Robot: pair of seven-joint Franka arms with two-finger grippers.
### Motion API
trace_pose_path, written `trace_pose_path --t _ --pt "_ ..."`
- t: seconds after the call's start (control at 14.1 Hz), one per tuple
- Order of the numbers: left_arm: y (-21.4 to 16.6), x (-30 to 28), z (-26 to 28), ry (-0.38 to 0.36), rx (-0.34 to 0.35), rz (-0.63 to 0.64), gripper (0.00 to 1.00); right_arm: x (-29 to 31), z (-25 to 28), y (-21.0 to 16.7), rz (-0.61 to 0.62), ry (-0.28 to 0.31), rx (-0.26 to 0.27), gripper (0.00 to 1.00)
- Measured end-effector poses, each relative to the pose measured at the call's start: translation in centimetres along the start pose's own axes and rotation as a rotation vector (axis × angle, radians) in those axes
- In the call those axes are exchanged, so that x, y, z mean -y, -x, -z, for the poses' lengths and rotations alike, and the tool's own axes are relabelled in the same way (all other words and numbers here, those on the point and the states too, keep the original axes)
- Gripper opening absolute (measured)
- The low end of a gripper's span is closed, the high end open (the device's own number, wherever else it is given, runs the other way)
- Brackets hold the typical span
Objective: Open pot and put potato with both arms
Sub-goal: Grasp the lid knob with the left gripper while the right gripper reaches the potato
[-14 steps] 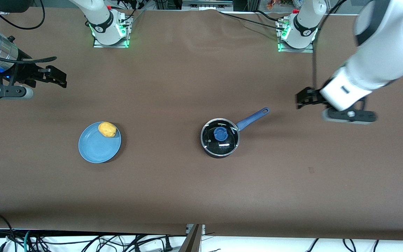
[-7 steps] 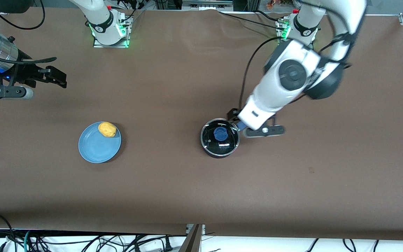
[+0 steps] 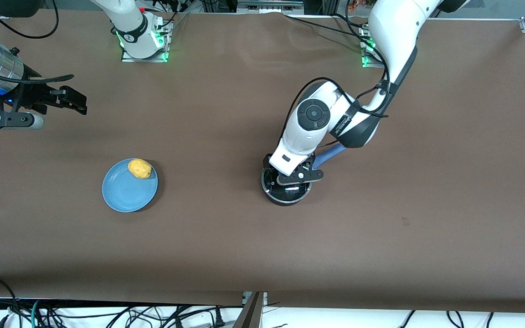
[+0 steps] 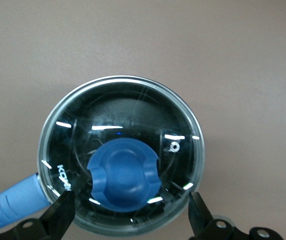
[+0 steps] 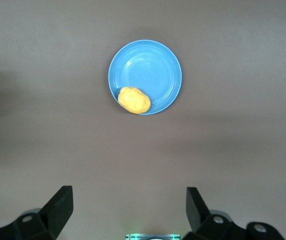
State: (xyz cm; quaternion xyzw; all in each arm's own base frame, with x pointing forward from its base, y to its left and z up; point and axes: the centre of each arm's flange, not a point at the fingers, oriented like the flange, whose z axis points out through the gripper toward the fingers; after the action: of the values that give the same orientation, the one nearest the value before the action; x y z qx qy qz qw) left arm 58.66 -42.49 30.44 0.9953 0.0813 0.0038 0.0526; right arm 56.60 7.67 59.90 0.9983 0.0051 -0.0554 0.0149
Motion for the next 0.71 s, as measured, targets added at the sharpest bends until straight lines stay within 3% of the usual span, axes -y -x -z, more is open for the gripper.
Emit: trace_pose_path --t 0.71 --pt "0.7 -0.6 -1.4 -0.069 -0.051 -0.079 0.97 0.4 -0.8 -0.5 0.005 0.0 0.008 1.0"
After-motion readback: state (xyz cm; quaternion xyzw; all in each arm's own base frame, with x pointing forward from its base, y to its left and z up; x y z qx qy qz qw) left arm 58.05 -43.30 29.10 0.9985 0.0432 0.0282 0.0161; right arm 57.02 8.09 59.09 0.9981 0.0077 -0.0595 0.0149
